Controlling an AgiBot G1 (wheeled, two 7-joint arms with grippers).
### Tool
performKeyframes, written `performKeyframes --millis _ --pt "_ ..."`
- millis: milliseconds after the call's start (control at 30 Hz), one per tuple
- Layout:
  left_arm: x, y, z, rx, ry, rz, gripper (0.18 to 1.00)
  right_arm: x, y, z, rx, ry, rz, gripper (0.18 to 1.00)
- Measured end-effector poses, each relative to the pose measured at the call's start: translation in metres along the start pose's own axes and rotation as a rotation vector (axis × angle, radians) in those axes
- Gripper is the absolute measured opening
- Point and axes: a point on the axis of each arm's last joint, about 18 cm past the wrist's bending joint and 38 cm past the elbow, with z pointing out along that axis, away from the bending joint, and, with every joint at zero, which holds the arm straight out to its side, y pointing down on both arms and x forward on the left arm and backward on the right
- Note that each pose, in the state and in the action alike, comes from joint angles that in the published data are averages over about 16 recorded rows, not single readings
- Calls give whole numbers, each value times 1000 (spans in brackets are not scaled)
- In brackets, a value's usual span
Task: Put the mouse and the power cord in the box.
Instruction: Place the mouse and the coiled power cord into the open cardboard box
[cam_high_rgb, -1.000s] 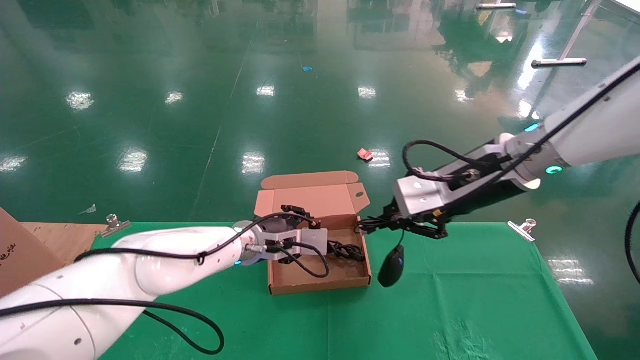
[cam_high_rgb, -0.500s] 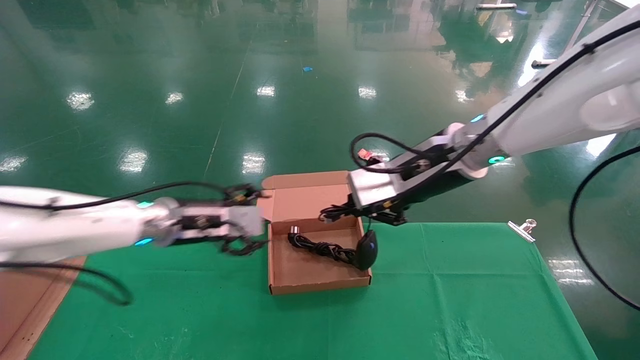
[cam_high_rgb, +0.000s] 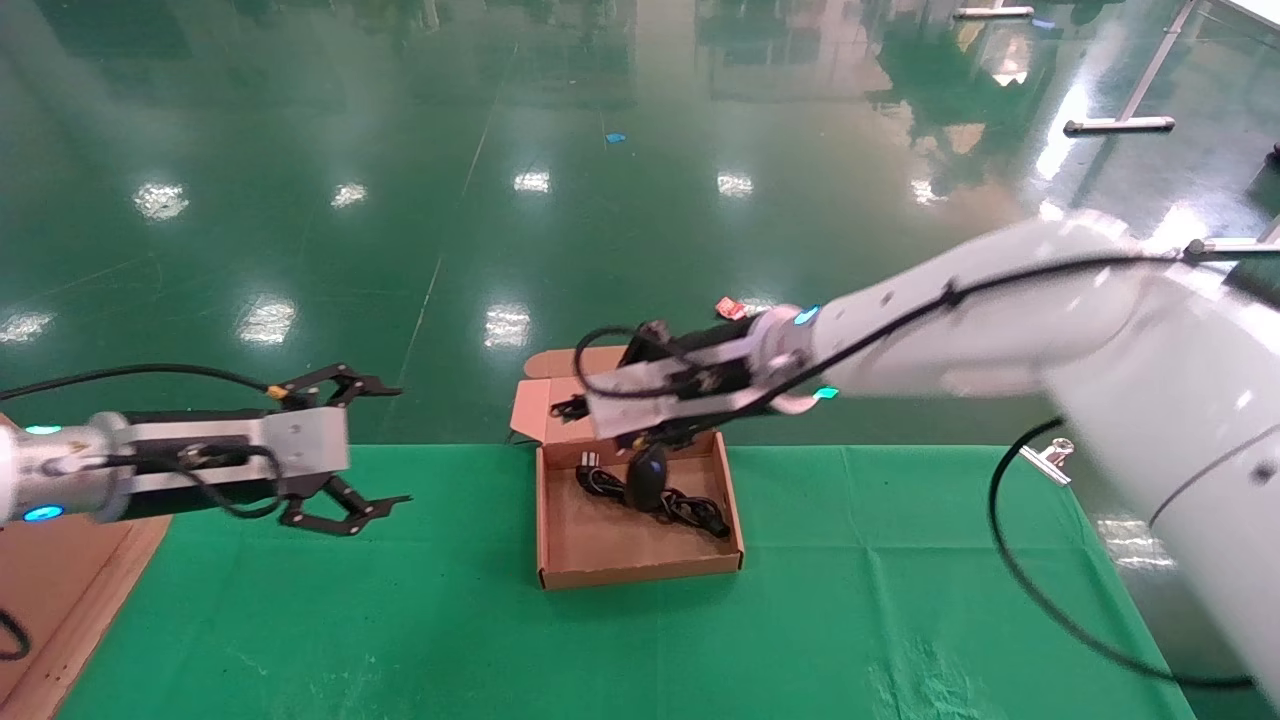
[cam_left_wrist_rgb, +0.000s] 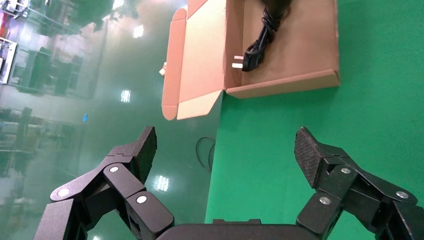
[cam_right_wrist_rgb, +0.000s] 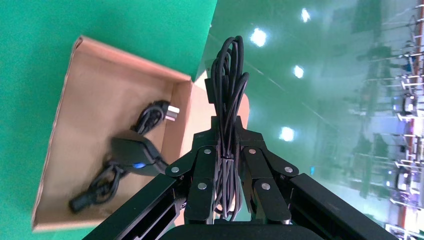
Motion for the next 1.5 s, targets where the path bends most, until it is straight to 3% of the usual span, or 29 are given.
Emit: performKeyframes --millis 233,533,1000,1267,1500 --pt "4 17 -14 -34 2 -13 996 -29 -6 28 -18 -4 9 223" --pt "8 25 -16 -62 9 -13 1001 -59 6 44 -75 -43 15 223" --pt "8 26 -17 -62 8 -15 1001 -74 16 49 -109 -60 10 240" --pt "8 25 -16 -60 9 -15 1001 -72 15 47 -100 -57 22 313" --pt "12 17 -15 -17 11 -53 1001 -82 15 42 -51 -62 109 425"
